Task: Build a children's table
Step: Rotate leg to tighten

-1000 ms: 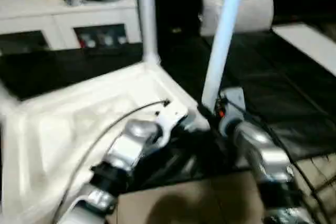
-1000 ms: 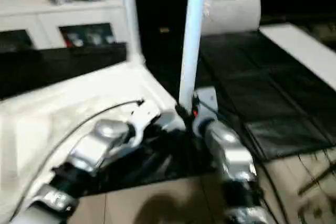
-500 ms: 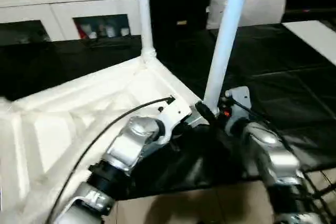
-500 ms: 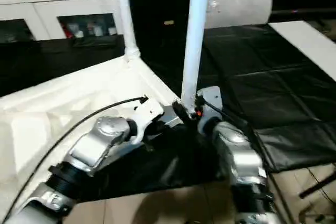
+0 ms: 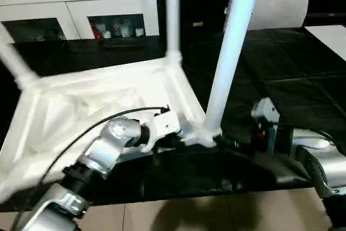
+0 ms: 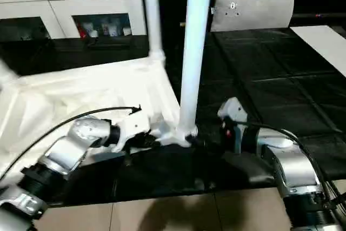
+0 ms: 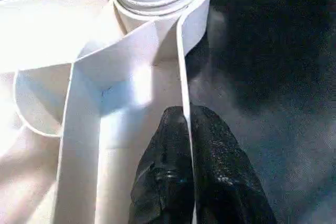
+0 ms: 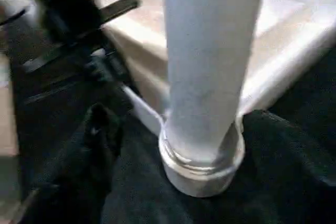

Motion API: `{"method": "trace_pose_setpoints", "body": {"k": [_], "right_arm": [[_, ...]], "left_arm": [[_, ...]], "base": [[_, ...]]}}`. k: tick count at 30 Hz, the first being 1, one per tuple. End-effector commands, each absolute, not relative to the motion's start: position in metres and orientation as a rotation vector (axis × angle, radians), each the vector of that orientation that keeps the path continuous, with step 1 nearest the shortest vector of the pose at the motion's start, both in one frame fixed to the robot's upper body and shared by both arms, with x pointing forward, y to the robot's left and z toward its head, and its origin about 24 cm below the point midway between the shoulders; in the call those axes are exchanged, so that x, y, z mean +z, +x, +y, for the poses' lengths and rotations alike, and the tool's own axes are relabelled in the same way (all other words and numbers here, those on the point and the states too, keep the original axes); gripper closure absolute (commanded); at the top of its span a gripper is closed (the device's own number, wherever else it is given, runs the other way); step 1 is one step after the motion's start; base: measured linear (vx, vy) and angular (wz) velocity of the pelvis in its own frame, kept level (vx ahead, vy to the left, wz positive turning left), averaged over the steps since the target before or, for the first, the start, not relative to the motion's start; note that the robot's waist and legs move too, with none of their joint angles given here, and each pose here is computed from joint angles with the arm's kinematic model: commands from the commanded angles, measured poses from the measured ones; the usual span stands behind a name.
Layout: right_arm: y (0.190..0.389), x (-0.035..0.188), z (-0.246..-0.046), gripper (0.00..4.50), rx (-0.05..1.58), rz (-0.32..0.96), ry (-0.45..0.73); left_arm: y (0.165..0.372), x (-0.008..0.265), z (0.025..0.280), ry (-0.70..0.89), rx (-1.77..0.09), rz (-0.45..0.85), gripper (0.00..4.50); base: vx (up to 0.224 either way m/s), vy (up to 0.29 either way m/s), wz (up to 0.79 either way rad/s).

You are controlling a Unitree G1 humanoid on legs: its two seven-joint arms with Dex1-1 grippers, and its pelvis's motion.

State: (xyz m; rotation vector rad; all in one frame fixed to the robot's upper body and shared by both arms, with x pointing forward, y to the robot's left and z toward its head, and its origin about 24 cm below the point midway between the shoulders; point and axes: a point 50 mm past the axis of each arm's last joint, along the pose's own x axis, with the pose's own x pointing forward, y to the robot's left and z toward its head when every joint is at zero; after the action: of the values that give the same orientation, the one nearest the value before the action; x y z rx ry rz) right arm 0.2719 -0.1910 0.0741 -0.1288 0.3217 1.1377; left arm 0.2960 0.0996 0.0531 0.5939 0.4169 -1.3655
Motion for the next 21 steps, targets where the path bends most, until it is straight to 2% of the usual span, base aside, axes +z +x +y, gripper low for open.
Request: {"method": "trace_pose_setpoints", "body": {"k": [1, 6, 7, 21], "right_arm": [[0.271, 0.076, -0.190, 0.92, 1.202, 0.342, -0.140], [0.269, 0.076, -0.190, 1.19, 1.286, 0.365, -0.143], [0.267, 0.075, -0.188, 1.37, 1.337, 0.379, -0.144], [0.258, 0.068, -0.175, 2.41, 1.474, 0.430, -0.077]], "left_arm": [[0.282, 0.038, 0.099, 0.659, -1.511, 0.499, 4.50], [0.276, 0.039, 0.103, 0.682, -1.611, 0.501, 4.50], [0.273, 0.041, 0.104, 0.701, -1.670, 0.502, 4.50], [0.275, 0.043, 0.102, 0.733, -1.735, 0.481, 4.50]], "base": [[0.000, 0.000, 0.00], [0.000, 0.000, 0.00], [0.000, 0.000, 0.00], [0.000, 0.000, 0.00]]}}
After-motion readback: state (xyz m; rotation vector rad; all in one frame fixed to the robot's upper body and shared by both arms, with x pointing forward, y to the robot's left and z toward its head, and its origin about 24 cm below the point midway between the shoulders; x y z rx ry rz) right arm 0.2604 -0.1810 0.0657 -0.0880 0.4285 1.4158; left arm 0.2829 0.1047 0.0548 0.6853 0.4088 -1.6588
